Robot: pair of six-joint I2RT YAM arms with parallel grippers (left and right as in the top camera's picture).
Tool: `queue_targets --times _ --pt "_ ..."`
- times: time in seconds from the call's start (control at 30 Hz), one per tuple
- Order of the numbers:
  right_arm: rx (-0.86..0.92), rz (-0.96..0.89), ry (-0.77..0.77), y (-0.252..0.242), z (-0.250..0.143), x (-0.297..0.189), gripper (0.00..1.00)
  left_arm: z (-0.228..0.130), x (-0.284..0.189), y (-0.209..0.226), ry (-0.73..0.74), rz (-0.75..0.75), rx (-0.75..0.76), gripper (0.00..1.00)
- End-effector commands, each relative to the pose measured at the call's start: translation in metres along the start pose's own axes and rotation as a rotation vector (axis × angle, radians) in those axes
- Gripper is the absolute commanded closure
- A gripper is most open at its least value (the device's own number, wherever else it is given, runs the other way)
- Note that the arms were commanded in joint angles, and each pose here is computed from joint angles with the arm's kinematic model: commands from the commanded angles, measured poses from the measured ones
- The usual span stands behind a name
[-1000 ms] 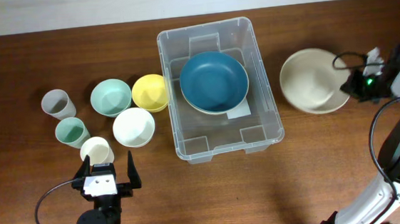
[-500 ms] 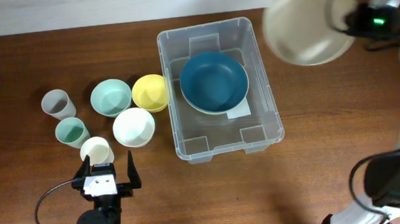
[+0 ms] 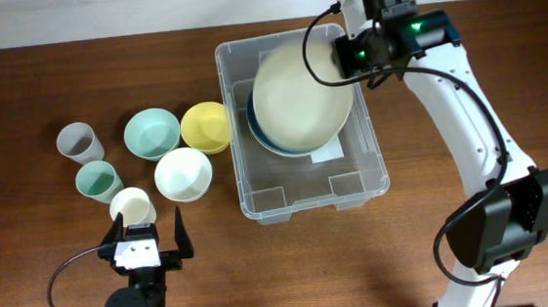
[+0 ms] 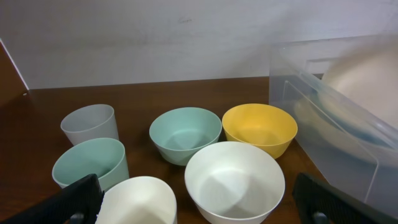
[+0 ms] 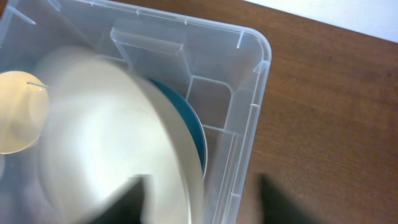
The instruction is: Pack container
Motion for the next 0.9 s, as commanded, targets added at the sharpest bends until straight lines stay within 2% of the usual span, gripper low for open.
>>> queue_targets --times 0.0,0.17,0.23,0.3,0.37,0.47,0.63,0.87 --pt "-0.009 -0.037 -0.002 0.002 0.001 0.002 0.18 -0.002 0.001 -0.001 0.003 -0.007 0.016 0.01" --pt "-0.009 -0.038 -0.007 0.002 0.003 -0.003 0.14 -0.002 0.001 -0.001 0.003 -0.007 0.016 0.01" --pt "-0.012 -0.025 0.003 0.004 0.001 -0.004 0.14 -0.002 0.001 -0.001 0.003 -0.007 0.016 0.01" --pt "-0.071 0.008 0.046 0.014 -0.005 -0.004 0.19 -0.002 0.001 -0.001 0.003 -0.007 0.016 0.01" --pt "-0.049 -0.089 0.096 0.01 -0.012 -0.005 0.18 -0.002 0.001 -0.001 0.003 -0.007 0.016 0.01" --pt "0.039 -0.234 0.125 -0.01 -0.017 -0.008 0.13 -0.002 0.001 -0.001 0.003 -0.007 0.016 0.01" --pt "0.211 -0.306 0.141 -0.066 -0.029 -0.015 0.0 -0.002 0.001 -0.001 0.003 -0.007 0.016 0.01" --pt "0.394 -0.358 0.161 -0.136 -0.055 -0.03 0.01 -0.002 0.001 -0.001 0.003 -0.007 0.016 0.01"
Point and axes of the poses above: each gripper's point midway between its finger pads, its own x axis out along the fingers, its own y axis along the line the jaws close on, z = x × y, the point moved 9 cm from there along -x, back along the fingers, and after that the axes turned 2 degrees about -x, right-handed, at the moved point
